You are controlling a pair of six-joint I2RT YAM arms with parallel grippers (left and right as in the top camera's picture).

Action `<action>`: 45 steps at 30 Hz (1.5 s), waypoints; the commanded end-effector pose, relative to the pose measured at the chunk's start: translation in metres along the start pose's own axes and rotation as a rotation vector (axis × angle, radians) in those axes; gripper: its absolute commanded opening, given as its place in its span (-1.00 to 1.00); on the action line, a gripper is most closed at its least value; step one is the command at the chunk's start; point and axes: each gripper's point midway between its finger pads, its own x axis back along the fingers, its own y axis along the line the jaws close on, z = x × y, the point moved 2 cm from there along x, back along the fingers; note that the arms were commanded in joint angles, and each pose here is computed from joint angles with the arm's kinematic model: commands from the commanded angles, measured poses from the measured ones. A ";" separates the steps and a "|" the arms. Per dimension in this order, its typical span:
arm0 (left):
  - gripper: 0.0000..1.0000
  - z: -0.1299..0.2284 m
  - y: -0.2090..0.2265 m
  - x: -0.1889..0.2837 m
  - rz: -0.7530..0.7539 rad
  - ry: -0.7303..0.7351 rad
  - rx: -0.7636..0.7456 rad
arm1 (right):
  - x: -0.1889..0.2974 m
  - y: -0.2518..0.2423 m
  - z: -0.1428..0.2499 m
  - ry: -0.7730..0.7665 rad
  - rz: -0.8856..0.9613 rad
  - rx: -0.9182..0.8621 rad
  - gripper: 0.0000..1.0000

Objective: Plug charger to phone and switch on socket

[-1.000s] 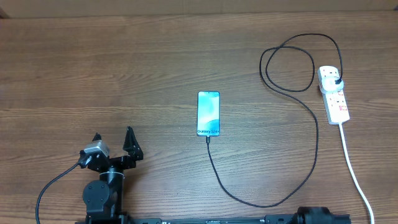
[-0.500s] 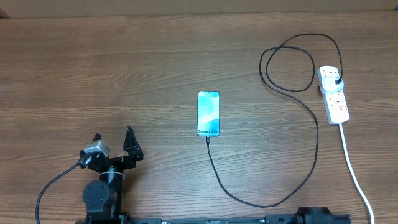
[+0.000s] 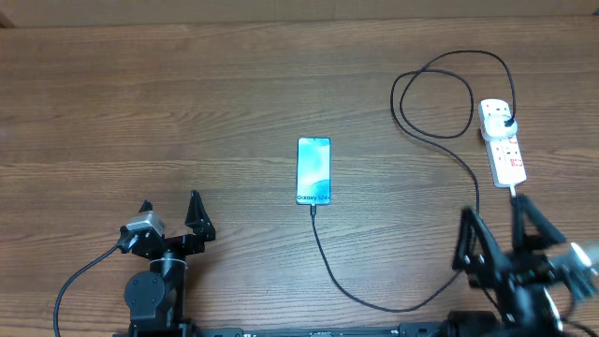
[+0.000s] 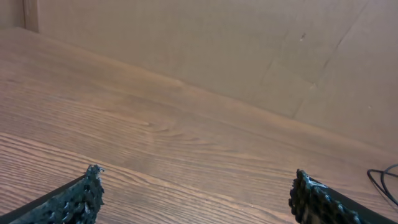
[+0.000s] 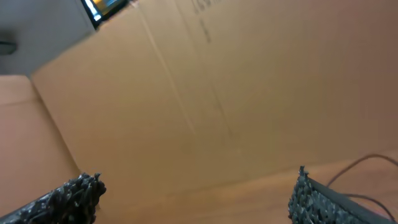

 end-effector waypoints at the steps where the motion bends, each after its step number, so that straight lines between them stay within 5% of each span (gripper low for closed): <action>1: 0.99 0.001 0.000 0.000 0.000 -0.001 -0.023 | -0.012 -0.017 0.028 0.041 0.018 -0.014 1.00; 6: 1.00 0.001 0.000 0.000 0.000 -0.001 -0.023 | -0.019 -0.038 0.062 0.112 0.056 -0.036 1.00; 21: 1.00 0.001 0.000 0.000 0.000 -0.001 -0.023 | -0.019 -0.042 0.064 0.116 0.081 -0.029 1.00; 34: 0.99 0.001 0.000 0.000 0.000 -0.001 -0.023 | -0.021 -0.052 0.044 -0.010 0.141 -0.008 1.00; 45: 1.00 0.001 0.000 0.000 0.000 -0.001 -0.023 | -0.032 -0.079 0.070 -0.091 0.170 0.002 1.00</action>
